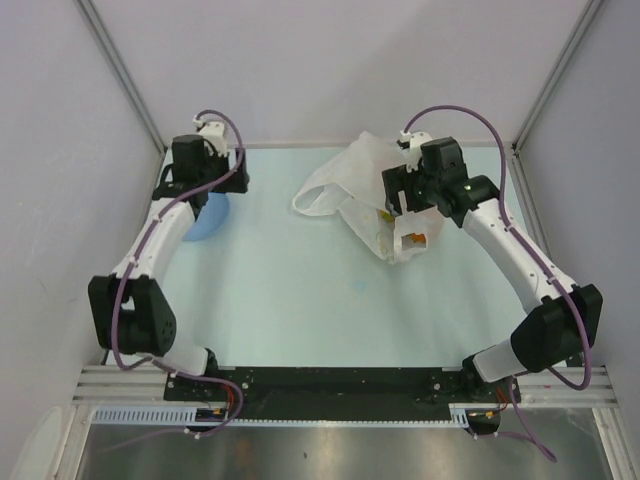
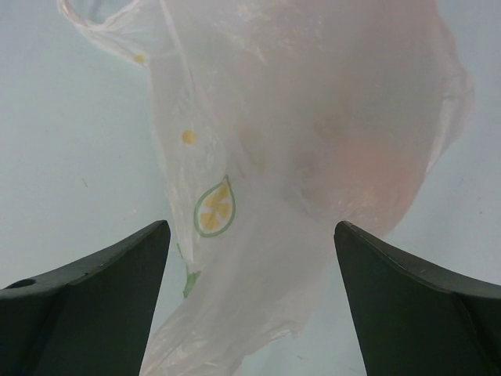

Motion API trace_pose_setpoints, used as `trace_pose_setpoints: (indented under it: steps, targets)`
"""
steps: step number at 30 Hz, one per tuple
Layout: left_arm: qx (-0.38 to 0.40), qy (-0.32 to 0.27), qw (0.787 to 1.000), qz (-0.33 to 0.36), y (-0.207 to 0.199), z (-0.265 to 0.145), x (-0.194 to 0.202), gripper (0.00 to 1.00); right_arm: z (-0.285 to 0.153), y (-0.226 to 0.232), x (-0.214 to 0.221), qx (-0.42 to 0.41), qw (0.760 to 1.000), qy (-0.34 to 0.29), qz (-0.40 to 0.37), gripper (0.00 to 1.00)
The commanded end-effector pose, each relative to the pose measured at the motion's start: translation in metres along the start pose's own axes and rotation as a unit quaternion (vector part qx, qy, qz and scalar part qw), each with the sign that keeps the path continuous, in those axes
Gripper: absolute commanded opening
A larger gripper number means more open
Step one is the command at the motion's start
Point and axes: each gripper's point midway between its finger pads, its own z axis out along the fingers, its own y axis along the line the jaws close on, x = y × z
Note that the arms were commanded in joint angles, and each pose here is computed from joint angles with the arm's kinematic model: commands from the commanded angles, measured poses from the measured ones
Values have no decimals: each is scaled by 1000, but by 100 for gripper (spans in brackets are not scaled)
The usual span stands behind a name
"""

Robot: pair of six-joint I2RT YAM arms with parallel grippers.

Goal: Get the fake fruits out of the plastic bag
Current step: Move the plate to the center of the board.

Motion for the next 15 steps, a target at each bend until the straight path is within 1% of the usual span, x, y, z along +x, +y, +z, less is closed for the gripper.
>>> trace_pose_setpoints:
  steps: [1, 2, 3, 4, 5, 6, 7, 11, 13, 15]
  targets:
    - [-87, 111, 986, -90, 54, -3, 59, 92, -21, -2, -24, -11, 999, -50, -2, 92]
    - [-90, 130, 983, -91, 58, 0, 70, 90, -20, -2, -23, -12, 999, -48, -2, 92]
    - [-86, 165, 978, -92, 57, 9, 92, 89, -18, -2, -21, -13, 999, -45, -3, 92]
    - [-76, 191, 974, -91, 54, 10, 106, 89, -17, -1, -21, -16, 999, -44, -2, 92]
    - [-67, 208, 973, -78, 54, 15, 116, 94, -12, 0, -19, -18, 999, -39, -1, 92]
    - [-61, 233, 969, -62, 55, 20, 135, 94, -11, -1, -18, -18, 999, -36, 0, 92]
    - [-63, 247, 966, -52, 57, 21, 143, 92, -9, 0, -18, -18, 999, -35, 2, 92]
    - [-87, 275, 957, 15, 77, 25, 168, 89, -4, -1, -17, -18, 999, -32, -2, 92]
    - [-93, 284, 954, 32, 83, 29, 177, 86, -1, -1, -15, -18, 999, -27, -3, 92]
    - [-93, 284, 953, 49, 87, 33, 177, 83, 2, 0, -13, -20, 1000, -23, -3, 93]
